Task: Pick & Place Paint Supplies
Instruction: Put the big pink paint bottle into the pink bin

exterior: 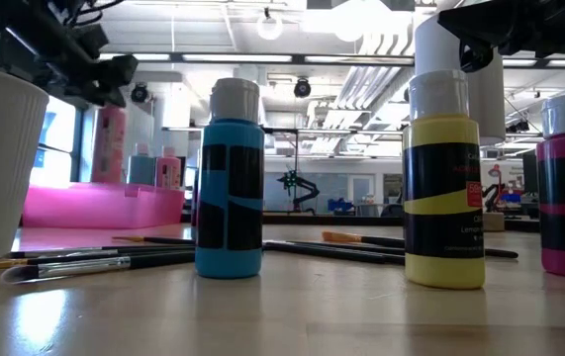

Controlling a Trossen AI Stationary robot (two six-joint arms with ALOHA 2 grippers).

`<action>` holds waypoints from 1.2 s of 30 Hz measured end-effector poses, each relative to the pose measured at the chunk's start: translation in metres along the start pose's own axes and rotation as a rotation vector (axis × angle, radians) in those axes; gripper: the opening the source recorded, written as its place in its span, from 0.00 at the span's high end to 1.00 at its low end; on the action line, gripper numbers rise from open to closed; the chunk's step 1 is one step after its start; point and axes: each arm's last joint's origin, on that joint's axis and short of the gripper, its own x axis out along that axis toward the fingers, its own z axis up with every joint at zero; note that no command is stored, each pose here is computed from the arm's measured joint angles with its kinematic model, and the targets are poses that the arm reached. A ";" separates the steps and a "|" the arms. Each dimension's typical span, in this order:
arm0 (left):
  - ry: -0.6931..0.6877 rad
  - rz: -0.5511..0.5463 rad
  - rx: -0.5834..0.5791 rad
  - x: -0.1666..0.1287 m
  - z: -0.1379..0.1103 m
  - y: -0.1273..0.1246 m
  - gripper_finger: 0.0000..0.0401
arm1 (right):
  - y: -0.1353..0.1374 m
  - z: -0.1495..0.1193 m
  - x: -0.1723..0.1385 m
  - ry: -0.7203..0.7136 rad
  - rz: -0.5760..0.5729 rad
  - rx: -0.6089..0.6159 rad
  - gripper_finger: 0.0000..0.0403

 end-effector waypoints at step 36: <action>0.041 0.207 -0.042 0.040 -0.048 -0.022 0.69 | 0.000 0.000 0.000 0.000 -0.003 -0.001 0.99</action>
